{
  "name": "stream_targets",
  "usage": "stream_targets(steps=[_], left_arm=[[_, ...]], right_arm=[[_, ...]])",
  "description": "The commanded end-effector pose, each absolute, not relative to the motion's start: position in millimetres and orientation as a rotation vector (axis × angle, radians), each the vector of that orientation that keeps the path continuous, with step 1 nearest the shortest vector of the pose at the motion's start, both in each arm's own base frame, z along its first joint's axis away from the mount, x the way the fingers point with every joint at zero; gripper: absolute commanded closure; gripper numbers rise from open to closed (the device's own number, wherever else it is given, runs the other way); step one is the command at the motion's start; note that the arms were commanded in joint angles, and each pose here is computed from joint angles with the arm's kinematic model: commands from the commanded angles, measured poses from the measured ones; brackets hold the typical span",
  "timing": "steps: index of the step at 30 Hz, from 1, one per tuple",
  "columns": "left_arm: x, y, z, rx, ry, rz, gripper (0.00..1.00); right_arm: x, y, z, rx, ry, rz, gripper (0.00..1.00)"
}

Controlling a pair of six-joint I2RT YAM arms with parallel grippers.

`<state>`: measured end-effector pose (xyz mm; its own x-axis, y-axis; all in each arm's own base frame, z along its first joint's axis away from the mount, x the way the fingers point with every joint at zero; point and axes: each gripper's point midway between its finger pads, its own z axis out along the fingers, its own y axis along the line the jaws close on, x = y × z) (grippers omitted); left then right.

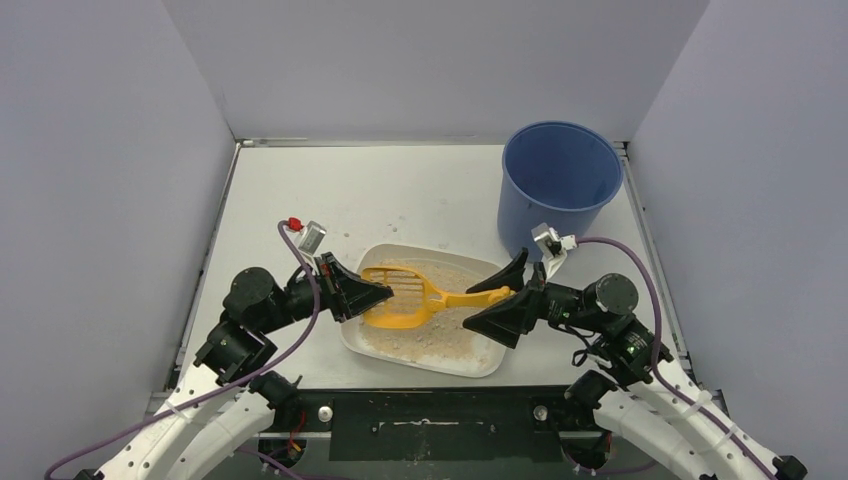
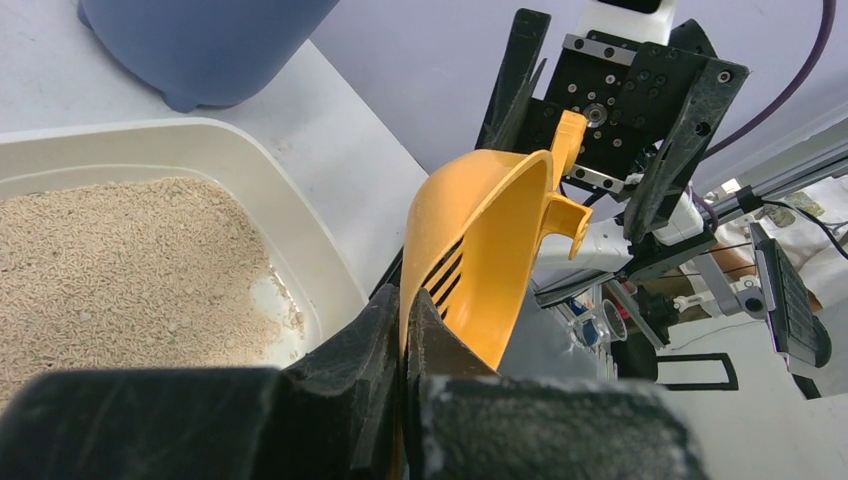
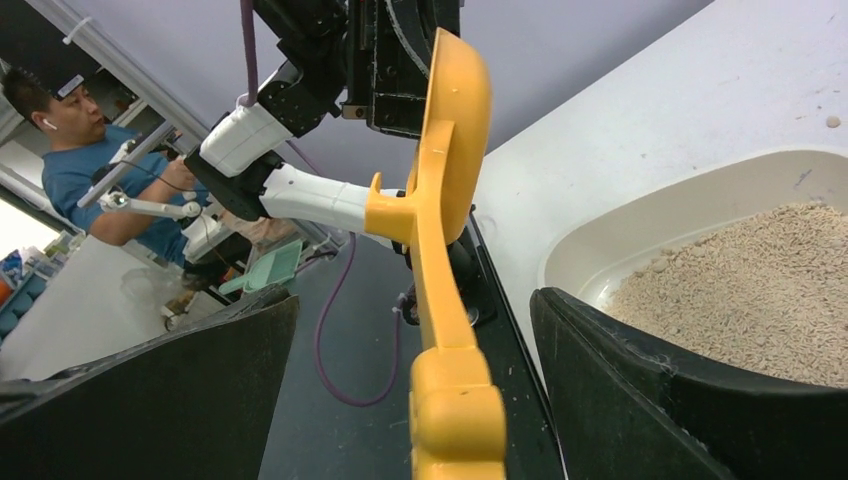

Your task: Clean the litter box

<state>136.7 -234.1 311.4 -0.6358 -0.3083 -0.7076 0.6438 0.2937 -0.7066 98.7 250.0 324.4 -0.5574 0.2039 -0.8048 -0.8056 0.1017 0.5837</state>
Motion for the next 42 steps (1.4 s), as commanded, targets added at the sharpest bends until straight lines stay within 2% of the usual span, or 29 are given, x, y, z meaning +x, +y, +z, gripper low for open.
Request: stream_targets(steps=[1, 7, 13, 15, 22, 25, 27, 28, 31, 34, 42], left_arm=[[137.0, -234.6, 323.9, 0.311, 1.693, -1.477, 1.0], [138.5, -235.6, 322.7, 0.314, 1.699, -1.473, 1.0], [139.7, -236.1, 324.3, 0.316, 1.694, -1.47, 1.0], [139.6, -236.1, 325.6, 0.315, 1.689, -1.474, 1.0], [140.0, -234.6, 318.9, 0.299, 1.718, -1.461, 1.0], [143.5, -230.9, 312.4, 0.274, 1.747, -1.421, 0.82], [148.8, -225.2, 306.3, 0.24, 1.782, -1.36, 0.55], [154.7, -220.4, 303.6, 0.209, 1.796, -1.31, 0.48], [167.3, -205.0, 292.8, 0.134, 1.856, -1.166, 0.37], [180.2, -188.0, 276.4, 0.047, 1.922, -1.02, 0.33], [203.1, -148.3, 226.0, -0.129, 2.113, -0.658, 0.33]], right_arm=[[88.0, 242.7, 351.3, -0.678, 1.471, 1.541, 0.13], [87.9, 237.9, 352.4, -0.664, 1.469, 1.512, 0.29], [89.3, 237.1, 348.3, -0.662, 1.5, 1.494, 0.79], [91.3, 237.2, 348.8, -0.654, 1.501, 1.487, 1.0], [97.0, 237.1, 346.7, -0.619, 1.53, 1.471, 1.0], [102.3, 235.4, 344.0, -0.581, 1.571, 1.447, 1.0], [106.6, 233.6, 340.2, -0.546, 1.615, 1.424, 1.0], [108.4, 232.6, 337.8, -0.532, 1.639, 1.412, 1.0], [113.0, 229.3, 328.5, -0.492, 1.715, 1.373, 1.0], [119.1, 224.6, 314.6, -0.44, 1.808, 1.318, 1.0], [131.3, 207.4, 259.9, -0.302, 2.112, 1.12, 1.0]])
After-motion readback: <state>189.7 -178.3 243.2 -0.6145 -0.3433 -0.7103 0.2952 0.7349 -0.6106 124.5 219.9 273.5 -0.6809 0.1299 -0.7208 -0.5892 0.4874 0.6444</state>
